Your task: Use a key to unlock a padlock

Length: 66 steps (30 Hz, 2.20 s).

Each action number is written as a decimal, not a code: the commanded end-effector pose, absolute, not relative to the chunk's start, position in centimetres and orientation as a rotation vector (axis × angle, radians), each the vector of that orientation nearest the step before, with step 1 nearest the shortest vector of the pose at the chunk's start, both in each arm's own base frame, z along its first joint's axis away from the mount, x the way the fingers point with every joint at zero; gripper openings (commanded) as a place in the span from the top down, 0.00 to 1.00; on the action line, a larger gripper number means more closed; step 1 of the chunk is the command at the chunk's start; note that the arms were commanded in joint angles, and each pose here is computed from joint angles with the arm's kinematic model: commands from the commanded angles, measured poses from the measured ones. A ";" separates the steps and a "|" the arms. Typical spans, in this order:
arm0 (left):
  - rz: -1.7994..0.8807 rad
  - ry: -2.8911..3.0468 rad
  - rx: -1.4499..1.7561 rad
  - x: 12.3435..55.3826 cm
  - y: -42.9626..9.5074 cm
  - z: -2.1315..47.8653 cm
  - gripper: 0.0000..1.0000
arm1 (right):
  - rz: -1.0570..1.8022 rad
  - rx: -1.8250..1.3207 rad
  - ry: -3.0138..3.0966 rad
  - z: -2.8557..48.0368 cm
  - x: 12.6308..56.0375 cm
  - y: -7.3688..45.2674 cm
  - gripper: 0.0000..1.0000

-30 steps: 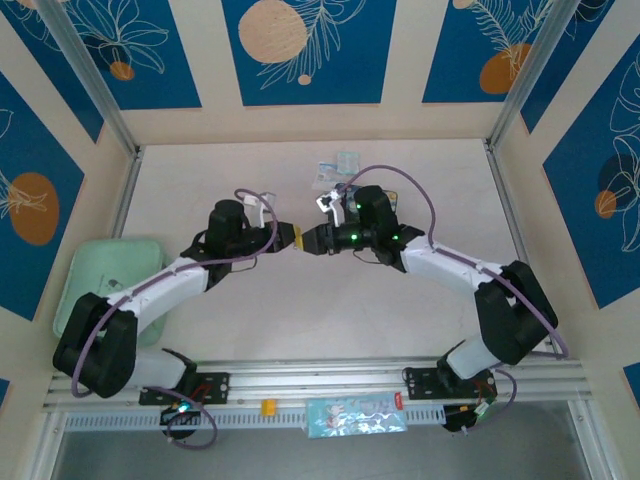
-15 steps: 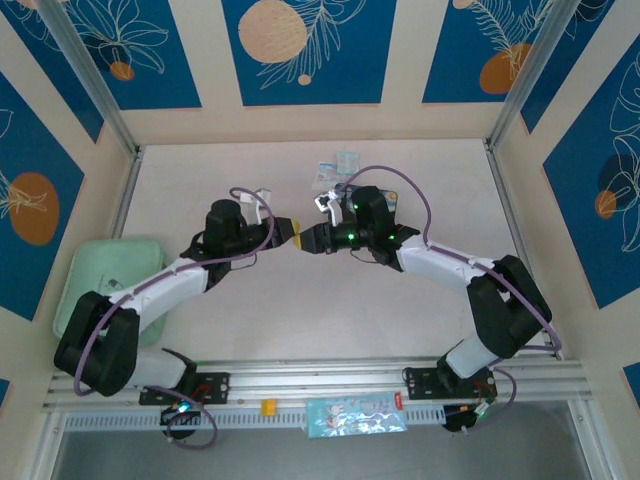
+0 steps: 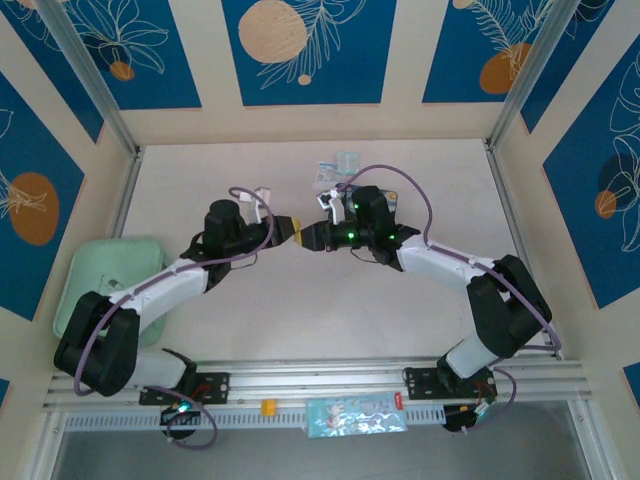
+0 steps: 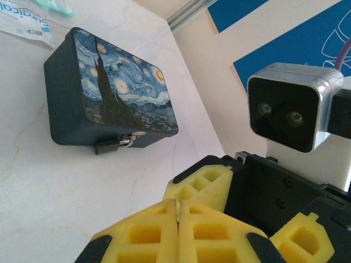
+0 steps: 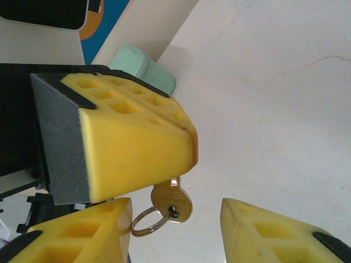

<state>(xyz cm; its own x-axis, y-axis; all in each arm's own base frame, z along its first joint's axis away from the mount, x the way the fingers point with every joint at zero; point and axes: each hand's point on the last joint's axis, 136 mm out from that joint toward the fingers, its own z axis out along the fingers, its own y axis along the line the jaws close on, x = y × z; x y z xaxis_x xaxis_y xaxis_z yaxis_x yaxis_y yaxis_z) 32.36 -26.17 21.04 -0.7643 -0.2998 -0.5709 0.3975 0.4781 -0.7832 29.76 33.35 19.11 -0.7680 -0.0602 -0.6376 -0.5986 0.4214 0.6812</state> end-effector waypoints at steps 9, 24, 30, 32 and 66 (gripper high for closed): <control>-1.447 1.988 0.128 31.4 -27.2 22.6 1.00 | 1.352 -0.473 2.126 18.8 31.6 33.2 0.72; -1.351 1.929 -0.042 33.4 -23.8 23.6 0.07 | 1.382 -0.449 2.141 18.1 30.7 32.0 0.98; -1.468 1.924 0.013 33.1 -25.5 23.1 0.33 | 1.405 -0.457 2.126 18.7 30.7 32.2 0.99; -1.474 1.932 0.020 33.0 -25.8 22.7 0.36 | 1.418 -0.452 2.119 19.0 30.7 32.2 0.99; -1.459 1.994 0.048 32.7 -26.7 20.8 1.00 | 1.463 -0.412 2.094 19.8 31.1 32.4 0.99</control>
<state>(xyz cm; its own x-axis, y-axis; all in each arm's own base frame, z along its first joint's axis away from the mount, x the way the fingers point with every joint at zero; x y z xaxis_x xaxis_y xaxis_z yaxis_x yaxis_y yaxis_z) 33.32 -26.29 20.49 -0.7841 -0.3622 -0.5039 0.3643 0.3887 -0.8463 31.13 32.50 18.82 -0.8134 0.0470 -0.5798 -0.5234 0.3756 0.7648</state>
